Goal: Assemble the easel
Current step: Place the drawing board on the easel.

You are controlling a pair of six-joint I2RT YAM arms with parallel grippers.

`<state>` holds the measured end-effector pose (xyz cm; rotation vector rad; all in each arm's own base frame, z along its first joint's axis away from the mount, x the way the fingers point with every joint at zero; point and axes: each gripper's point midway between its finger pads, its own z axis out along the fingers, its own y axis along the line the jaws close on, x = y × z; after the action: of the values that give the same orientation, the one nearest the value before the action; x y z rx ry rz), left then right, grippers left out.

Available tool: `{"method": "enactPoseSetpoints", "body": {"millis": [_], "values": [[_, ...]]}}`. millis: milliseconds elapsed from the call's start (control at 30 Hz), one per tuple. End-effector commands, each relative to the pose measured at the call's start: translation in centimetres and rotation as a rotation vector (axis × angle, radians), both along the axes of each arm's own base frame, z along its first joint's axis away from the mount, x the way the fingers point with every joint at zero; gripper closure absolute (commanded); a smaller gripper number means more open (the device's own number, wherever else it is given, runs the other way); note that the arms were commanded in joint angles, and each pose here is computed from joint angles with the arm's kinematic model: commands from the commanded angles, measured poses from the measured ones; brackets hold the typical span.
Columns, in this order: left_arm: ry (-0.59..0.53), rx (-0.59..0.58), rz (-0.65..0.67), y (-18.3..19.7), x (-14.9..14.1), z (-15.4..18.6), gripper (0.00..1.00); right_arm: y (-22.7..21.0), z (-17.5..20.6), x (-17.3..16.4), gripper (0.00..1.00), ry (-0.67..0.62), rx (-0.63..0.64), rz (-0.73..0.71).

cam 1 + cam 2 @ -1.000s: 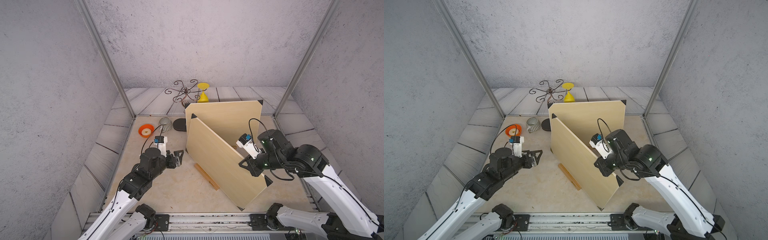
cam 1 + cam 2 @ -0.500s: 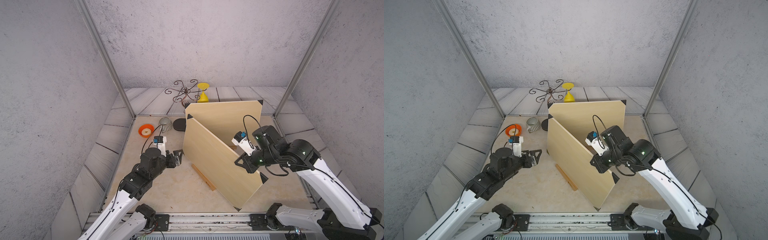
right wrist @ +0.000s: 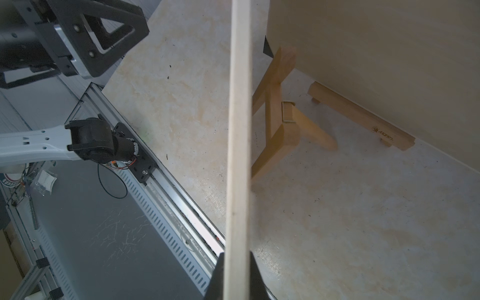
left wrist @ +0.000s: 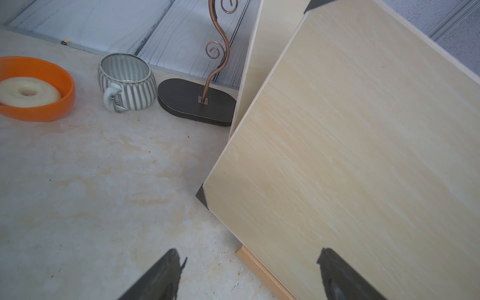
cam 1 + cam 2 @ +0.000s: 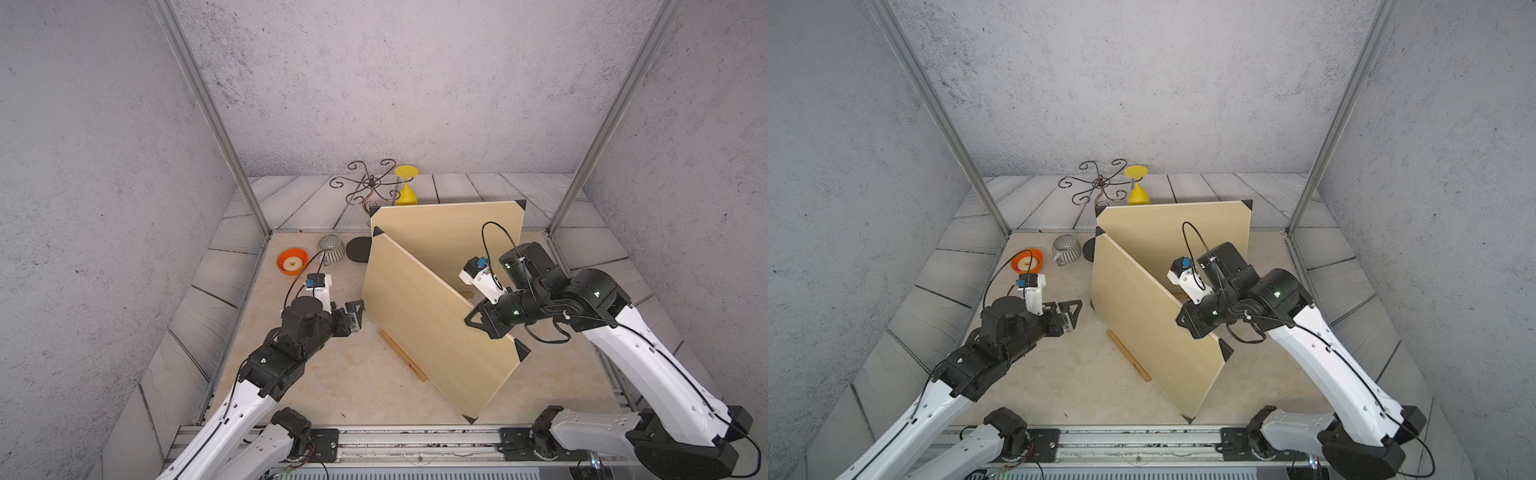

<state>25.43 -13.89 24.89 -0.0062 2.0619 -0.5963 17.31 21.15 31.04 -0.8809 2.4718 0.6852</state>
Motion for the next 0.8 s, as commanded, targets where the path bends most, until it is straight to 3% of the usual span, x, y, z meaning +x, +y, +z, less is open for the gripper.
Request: {"method": "enactPoseSetpoints", "body": {"millis": [0,400,633,767], "values": [[0.003,0.010,0.007,0.2,-0.2,-0.4,0.14,1.9,2.1,0.5,1.00,-0.060,0.144,0.049],[0.006,0.020,0.018,0.4,-0.1,-0.8,0.14,0.1,-1.5,1.8,0.99,-0.008,0.098,0.008],[0.006,0.027,0.024,0.6,-0.2,-1.0,0.14,0.2,-2.0,1.8,0.77,0.016,0.101,0.000],[0.003,0.023,0.030,0.7,-0.2,-1.0,0.14,0.3,-2.1,2.0,0.74,0.026,0.101,-0.010]]}}
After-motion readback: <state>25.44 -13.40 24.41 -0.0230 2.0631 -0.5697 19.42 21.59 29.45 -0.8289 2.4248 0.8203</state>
